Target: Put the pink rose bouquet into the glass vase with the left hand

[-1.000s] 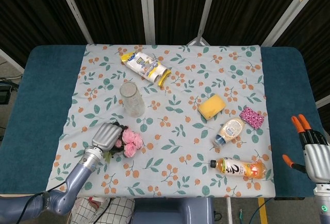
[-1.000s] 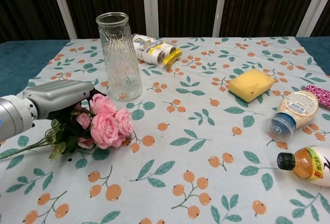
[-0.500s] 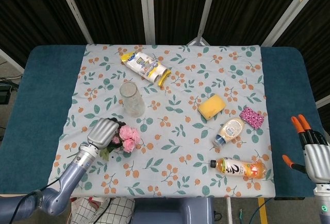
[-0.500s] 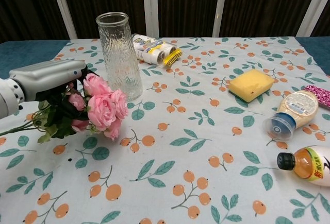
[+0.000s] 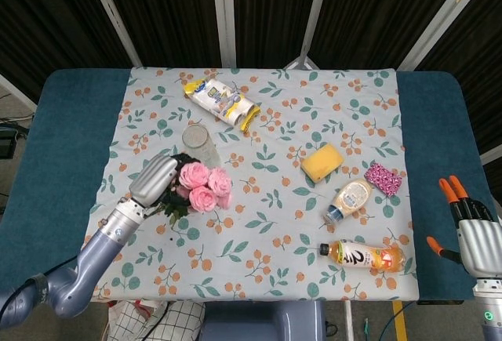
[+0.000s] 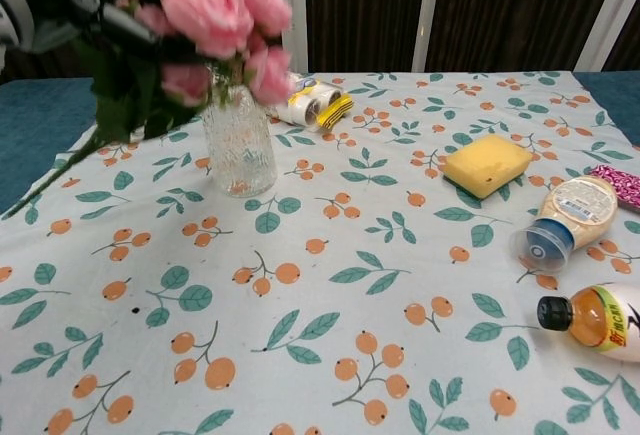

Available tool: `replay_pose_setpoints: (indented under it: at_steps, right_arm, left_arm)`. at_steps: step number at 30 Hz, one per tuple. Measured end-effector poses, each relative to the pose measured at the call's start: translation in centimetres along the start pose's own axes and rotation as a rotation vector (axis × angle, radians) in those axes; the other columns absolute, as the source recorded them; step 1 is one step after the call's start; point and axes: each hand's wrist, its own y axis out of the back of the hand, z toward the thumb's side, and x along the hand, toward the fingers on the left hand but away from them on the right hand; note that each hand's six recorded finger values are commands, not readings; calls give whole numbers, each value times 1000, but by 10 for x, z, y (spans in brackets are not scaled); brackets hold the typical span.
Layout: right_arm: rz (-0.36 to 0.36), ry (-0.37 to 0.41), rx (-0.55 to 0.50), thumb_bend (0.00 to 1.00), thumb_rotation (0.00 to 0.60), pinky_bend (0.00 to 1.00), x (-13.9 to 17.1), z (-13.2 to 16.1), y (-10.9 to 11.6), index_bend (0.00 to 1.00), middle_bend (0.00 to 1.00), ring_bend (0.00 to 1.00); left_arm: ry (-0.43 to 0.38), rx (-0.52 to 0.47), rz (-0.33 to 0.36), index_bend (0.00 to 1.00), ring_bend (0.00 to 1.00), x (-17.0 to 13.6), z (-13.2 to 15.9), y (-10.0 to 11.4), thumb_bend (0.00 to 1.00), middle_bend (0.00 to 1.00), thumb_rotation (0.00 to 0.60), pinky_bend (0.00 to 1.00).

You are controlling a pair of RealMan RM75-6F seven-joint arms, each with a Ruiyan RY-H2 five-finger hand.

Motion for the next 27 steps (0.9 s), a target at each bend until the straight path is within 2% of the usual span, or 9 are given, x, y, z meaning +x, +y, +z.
replay_pose_setpoints:
  at_steps: [5,11,16,27]
  right_arm:
    - [1,-6,5,222,600,213,0,-1,-1,63,14,198]
    - [-9,-18,7,222,600,213,-2,-4,0,63,14,198]
    - [-5,-32,4,222,600,213,-3,-9,-1,63,14,198]
    - [3,-64,18,222,600,213,-8,-18,-8,63,14,198]
  left_arm:
    - [-44,-65,68,548,406,24,19,29,425,536,600,515]
    - [-53,-121,94,549,406,53,27,45,425,532,600,515]
    - [-68,-224,122,549,406,76,36,52,425,530,600,515]
    - [-92,-177,180,549,406,123,49,80,425,534,600,515]
